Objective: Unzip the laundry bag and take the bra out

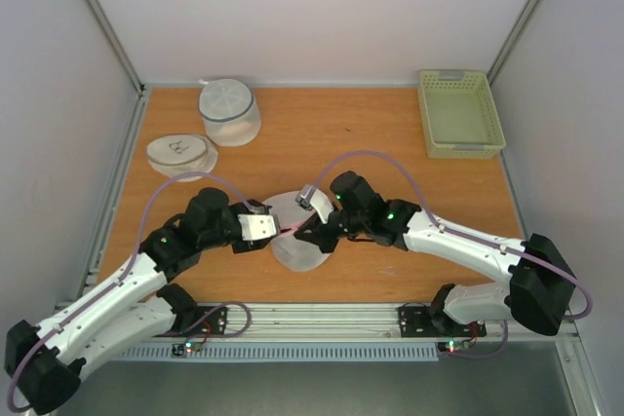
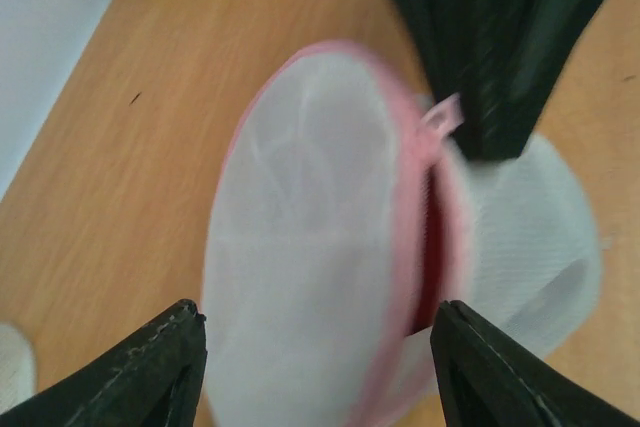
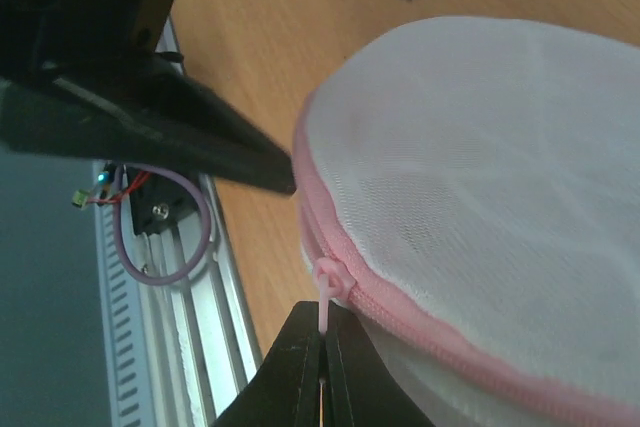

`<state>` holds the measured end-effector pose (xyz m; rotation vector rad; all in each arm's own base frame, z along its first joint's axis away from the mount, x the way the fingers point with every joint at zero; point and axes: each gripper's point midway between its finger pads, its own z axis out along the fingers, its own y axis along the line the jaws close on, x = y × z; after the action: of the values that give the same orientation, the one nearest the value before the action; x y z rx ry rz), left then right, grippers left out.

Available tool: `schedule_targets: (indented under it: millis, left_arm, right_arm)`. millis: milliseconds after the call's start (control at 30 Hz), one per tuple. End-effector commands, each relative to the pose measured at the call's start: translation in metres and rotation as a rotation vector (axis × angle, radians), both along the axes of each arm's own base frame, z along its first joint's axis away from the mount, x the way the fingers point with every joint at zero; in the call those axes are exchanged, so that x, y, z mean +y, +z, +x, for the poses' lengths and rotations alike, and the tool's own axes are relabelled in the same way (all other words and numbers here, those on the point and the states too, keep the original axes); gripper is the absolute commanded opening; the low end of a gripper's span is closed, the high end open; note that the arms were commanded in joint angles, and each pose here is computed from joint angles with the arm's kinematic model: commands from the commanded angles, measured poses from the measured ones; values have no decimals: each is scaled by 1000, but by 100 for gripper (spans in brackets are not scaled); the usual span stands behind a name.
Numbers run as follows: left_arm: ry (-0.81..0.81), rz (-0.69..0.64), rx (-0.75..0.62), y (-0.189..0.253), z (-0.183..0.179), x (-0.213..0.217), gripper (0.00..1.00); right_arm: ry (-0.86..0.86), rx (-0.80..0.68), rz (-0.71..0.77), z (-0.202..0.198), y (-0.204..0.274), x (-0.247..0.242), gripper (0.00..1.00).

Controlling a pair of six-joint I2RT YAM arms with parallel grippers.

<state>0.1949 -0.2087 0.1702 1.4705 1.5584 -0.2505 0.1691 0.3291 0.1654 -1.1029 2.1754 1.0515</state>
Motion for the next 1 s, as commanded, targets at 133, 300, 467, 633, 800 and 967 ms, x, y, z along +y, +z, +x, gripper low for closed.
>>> schedule_targets:
  millis: [133,300,467,633,800,967]
  left_arm:
    - [-48,-87,90,20,-29,-16,52]
    - [5,-32,-33,21,-5,-13,39]
    - [-58,-15,-29,28,-14,-16,38]
    - [-101,-6,-77,36,-15,-19,36]
    - [-116,25,-97,26,-10,-22,36]
    - [-138,47,-88,19,-12,-23,36]
  right_arm:
    - [45,-24,112,-4,26,25,1]
    - [82,-29,95,-10,25,23,1]
    - [104,-24,89,-14,24,21,1]
    - [110,-22,89,-15,23,21,1]
    - [107,-27,91,-14,25,21,1]
    - [106,-29,92,-15,25,20,1]
